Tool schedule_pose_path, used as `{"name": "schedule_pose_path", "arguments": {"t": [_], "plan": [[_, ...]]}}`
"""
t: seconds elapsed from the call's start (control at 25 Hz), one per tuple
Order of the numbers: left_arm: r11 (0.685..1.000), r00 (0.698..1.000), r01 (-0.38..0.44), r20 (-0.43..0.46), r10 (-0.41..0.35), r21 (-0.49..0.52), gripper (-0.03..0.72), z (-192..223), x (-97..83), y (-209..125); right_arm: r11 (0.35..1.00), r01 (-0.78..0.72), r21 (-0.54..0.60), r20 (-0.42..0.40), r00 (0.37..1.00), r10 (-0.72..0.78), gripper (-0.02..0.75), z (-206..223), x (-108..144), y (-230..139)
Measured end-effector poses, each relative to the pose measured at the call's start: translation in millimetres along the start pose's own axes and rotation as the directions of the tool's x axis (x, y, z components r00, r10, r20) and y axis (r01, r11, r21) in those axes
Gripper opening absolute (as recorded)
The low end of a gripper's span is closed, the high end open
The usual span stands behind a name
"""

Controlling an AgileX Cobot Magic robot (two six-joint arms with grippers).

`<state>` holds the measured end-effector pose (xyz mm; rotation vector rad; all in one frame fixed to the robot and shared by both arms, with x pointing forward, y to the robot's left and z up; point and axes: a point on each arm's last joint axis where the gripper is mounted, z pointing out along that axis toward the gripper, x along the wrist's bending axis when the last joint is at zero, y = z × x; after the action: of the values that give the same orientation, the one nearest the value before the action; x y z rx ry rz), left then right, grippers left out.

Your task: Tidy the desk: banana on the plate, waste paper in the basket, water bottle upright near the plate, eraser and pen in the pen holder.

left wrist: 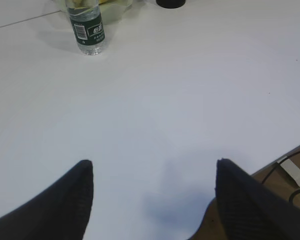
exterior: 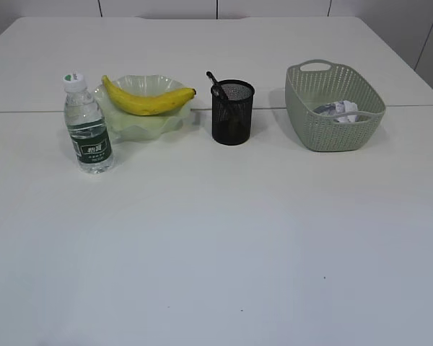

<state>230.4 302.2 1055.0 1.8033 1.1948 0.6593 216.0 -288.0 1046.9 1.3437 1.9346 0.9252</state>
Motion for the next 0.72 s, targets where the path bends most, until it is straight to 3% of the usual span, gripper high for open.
{"name": "schedule_pose_path", "arguments": {"t": [0.72], "plan": [[1.000, 1.000, -0.001, -0.002, 0.001, -0.004, 0.577, 0.0, 0.2, 0.4, 0.998, -0.024, -0.056, 0.055, 0.998, 0.027, 0.587, 9.9, -5.9, 2.2]]}}
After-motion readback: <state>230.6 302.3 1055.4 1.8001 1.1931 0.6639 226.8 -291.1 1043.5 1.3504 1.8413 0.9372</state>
